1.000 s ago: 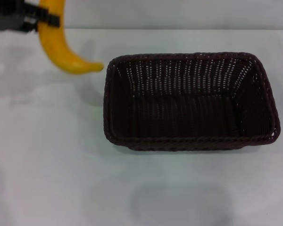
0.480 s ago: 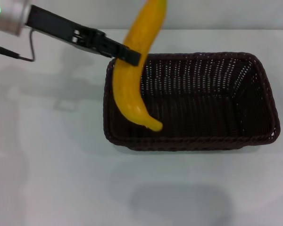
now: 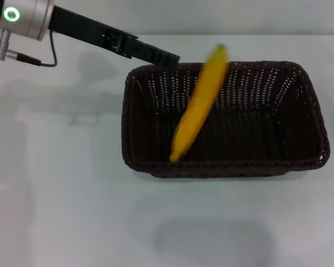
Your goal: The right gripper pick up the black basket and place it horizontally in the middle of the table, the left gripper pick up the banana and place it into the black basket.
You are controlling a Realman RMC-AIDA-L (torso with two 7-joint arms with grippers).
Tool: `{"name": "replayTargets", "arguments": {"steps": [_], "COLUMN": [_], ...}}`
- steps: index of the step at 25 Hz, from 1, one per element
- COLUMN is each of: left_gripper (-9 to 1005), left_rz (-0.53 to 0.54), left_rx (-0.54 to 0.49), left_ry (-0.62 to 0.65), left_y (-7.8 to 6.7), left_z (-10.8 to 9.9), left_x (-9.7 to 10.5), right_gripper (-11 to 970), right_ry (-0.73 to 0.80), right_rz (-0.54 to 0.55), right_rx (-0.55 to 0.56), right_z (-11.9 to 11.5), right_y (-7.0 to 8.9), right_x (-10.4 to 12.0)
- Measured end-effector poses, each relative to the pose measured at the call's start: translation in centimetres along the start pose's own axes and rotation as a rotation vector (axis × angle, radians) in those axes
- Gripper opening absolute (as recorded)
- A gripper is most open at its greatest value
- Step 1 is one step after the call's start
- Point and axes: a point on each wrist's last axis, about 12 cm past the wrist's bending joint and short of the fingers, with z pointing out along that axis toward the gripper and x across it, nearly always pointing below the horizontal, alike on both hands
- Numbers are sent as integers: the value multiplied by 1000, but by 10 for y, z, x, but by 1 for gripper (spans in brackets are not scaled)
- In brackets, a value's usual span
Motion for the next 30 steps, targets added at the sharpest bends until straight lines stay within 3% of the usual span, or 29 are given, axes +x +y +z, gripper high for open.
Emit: {"name": "replayTargets", "arguments": {"steps": [5, 9, 13, 18, 22, 25, 30], "left_gripper": [802, 880, 872, 872, 873, 873, 873], "left_rz": [136, 270, 339, 330, 314, 284, 215], "left_rx": [-93, -213, -345, -550, -758, -842, -989], "left_ry": [-180, -424, -656, -985, -1085, -1112, -1133], "left_y": [5, 6, 9, 15, 15, 15, 14], "left_z": [-17, -36, -54, -69, -65, -56, -40], "left_x": [20, 54, 106, 184, 232, 253, 276], "right_gripper": [855, 855, 855, 855, 855, 855, 855], "right_ry": [0, -28, -52, -70, -100, -125, -113], "right_rz": [-1, 1, 10, 12, 71, 92, 107], "right_rx": [4, 4, 4, -6, 45, 104, 111], "right_z": [-5, -12, -22, -33, -41, -48, -52], "right_y": [-2, -3, -3, 1, 4, 5, 8], "right_x": [2, 1, 3, 7, 13, 17, 22]}}
